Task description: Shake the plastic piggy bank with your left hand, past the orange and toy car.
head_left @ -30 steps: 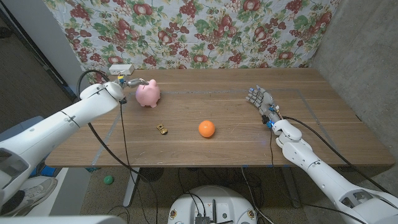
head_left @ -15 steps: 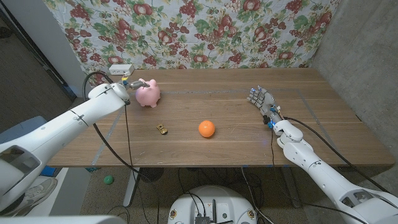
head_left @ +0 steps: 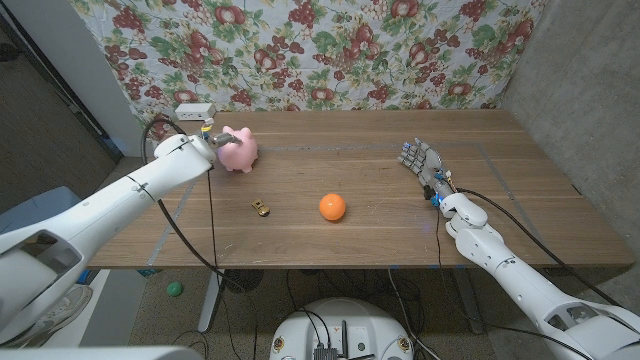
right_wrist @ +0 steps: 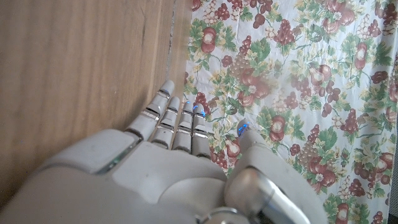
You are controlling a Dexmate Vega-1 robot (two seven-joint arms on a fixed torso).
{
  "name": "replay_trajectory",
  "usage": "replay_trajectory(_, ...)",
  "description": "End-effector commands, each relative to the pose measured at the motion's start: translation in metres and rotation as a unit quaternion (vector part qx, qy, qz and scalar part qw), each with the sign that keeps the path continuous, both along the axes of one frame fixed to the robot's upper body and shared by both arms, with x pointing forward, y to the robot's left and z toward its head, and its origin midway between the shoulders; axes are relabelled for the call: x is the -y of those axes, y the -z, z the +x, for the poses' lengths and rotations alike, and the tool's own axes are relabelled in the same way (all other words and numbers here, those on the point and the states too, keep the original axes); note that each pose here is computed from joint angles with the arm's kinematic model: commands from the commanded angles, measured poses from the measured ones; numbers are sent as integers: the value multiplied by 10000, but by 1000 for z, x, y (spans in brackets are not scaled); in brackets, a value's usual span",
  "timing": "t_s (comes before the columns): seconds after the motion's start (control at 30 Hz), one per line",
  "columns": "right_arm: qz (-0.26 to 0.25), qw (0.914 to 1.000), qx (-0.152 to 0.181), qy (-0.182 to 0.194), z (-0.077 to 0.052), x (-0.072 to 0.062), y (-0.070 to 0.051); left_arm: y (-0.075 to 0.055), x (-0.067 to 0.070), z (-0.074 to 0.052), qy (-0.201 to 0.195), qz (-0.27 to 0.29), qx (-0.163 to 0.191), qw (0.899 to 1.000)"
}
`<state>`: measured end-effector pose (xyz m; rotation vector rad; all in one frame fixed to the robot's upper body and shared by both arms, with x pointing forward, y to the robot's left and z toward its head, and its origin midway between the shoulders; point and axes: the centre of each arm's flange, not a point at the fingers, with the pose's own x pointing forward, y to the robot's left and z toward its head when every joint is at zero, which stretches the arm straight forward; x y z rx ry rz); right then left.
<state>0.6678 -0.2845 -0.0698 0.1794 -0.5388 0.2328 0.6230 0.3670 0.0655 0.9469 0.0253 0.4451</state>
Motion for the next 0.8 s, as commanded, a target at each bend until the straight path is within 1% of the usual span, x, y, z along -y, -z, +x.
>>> replay_trajectory(0.03,34,10000,2,41,1,3,0,2,10,8,115,-52,11,9999)
replay_trajectory(0.27,28,10000,-22,33,3,4,0,8,17,11,55,-153,-13,9999)
replay_trajectory(0.47,13,10000,-41,36,5,6,-1,14,20,13,-19,-327,-62,9994)
replay_trajectory(0.63,26,10000,-53,35,7,8,-1,18,22,17,37,-508,-113,9986)
replay_trajectory(0.8,22,10000,-86,28,10,8,-1,20,24,19,9,-604,-79,9981)
